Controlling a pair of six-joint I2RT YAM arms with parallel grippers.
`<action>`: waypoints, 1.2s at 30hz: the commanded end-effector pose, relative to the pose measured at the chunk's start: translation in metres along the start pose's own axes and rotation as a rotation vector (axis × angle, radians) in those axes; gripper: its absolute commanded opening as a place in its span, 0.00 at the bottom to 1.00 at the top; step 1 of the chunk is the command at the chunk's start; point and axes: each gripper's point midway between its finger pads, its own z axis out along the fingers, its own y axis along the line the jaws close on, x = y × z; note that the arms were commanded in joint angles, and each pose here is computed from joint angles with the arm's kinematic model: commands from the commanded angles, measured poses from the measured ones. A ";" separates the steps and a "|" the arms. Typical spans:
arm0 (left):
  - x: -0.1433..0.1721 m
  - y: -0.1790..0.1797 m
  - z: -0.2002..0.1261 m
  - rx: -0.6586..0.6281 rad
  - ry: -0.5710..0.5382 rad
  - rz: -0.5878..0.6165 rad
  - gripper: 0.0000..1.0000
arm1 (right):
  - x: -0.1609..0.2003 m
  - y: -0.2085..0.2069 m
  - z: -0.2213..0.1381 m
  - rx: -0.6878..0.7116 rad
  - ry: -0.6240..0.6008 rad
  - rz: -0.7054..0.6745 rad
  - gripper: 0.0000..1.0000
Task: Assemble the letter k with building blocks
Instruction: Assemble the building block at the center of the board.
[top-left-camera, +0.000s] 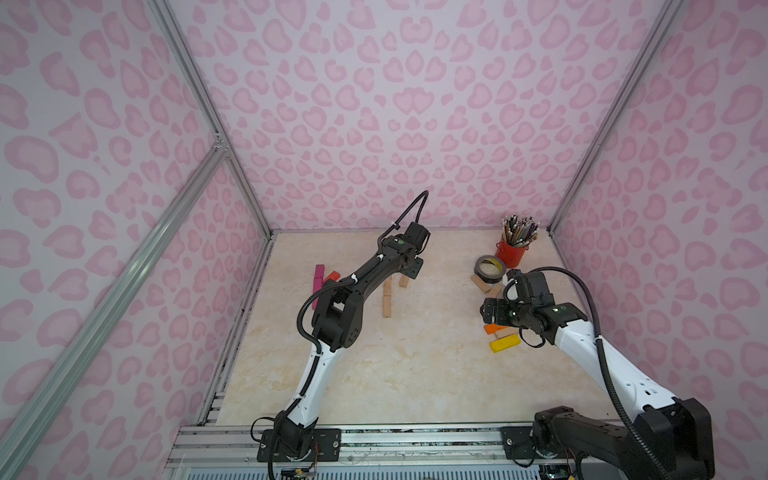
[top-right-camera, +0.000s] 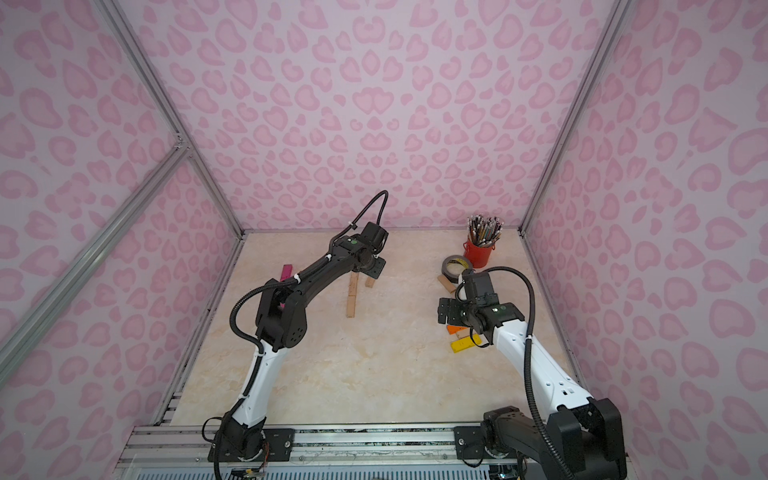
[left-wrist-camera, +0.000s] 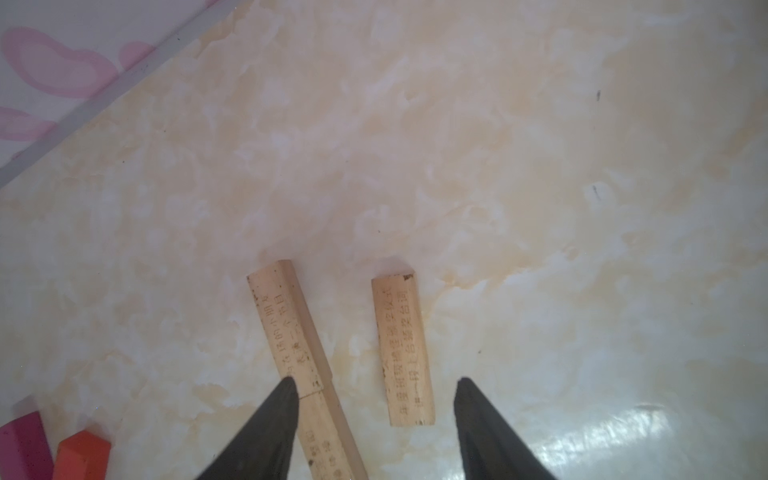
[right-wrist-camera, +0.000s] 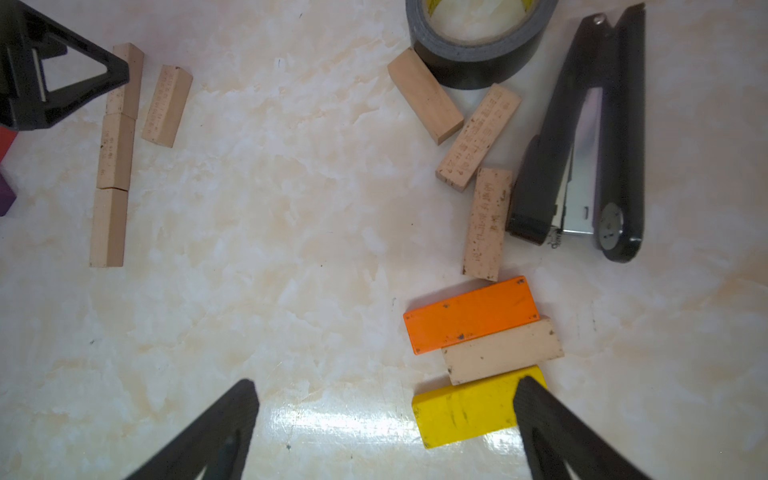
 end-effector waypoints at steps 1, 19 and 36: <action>0.013 -0.003 0.010 0.021 0.061 0.027 0.63 | 0.002 0.000 0.002 -0.003 0.012 -0.010 0.97; 0.032 0.002 0.030 -0.023 0.130 0.063 0.53 | 0.002 0.002 0.001 -0.012 0.010 -0.009 0.97; 0.034 0.011 0.029 -0.058 0.136 0.058 0.50 | 0.003 0.000 0.000 -0.005 0.004 -0.008 0.97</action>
